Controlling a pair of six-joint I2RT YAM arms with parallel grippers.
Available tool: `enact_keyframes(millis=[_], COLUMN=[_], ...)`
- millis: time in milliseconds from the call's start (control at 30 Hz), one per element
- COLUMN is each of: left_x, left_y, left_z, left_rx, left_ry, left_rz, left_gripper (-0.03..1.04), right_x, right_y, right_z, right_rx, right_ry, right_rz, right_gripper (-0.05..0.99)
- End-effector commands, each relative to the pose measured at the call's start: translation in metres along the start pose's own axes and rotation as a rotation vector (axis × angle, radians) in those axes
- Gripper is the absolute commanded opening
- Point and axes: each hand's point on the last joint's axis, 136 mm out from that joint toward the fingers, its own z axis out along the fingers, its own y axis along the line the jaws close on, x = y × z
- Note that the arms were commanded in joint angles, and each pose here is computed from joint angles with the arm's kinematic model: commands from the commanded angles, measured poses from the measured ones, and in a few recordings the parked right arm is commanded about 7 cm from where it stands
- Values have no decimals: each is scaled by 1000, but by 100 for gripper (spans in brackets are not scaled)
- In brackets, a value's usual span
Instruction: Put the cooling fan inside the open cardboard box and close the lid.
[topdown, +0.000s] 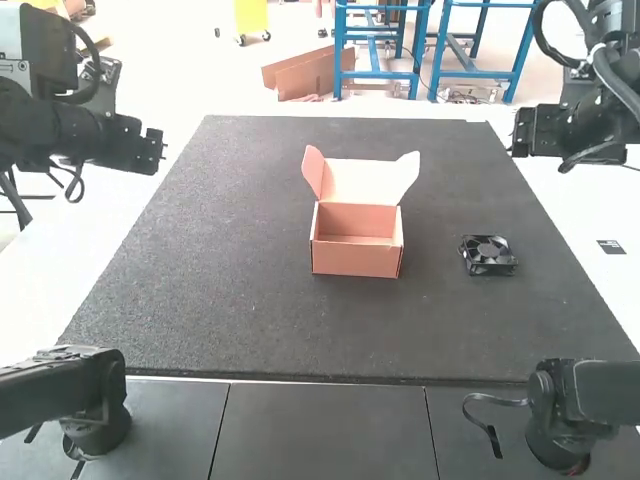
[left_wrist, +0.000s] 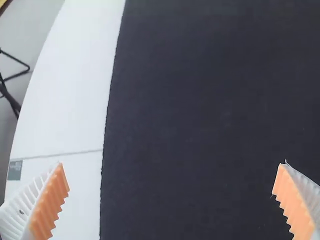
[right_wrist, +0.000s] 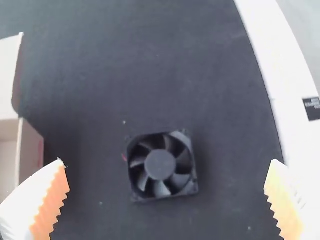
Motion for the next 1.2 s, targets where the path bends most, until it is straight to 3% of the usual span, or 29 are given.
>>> enact_keyframes(millis=[0, 233, 367, 567, 867, 967, 1167], left_x=[-17, -26, -24, -24, -19, -20, -24], left_y=[2, 5, 3, -11, -15, -18, -18], left_z=[-8, -4, 3, 6, 14, 14, 14], left_rx=[-6, -16, -7, 71, 89, 107, 109], left_ry=[-46, -95, -99, -74, -41, -38, -54], left_rz=[43, -32, -75, -179, -253, -283, -286], left_gripper=[97, 97, 97, 97, 97, 97, 97], right_x=[-22, 16, 36, 59, 60, 70, 88], right_y=[-3, -5, -18, -43, -65, -62, -62], right_z=[-14, 9, 26, 58, 103, 121, 153], right_rx=[-25, -50, -29, 4, 8, -5, -19], right_ry=[-44, 171, 245, 326, 311, 339, 408], right_rz=[14, 47, 18, -7, -141, -148, -136], right_gripper=[90, 90, 90, 90, 90, 90, 90])
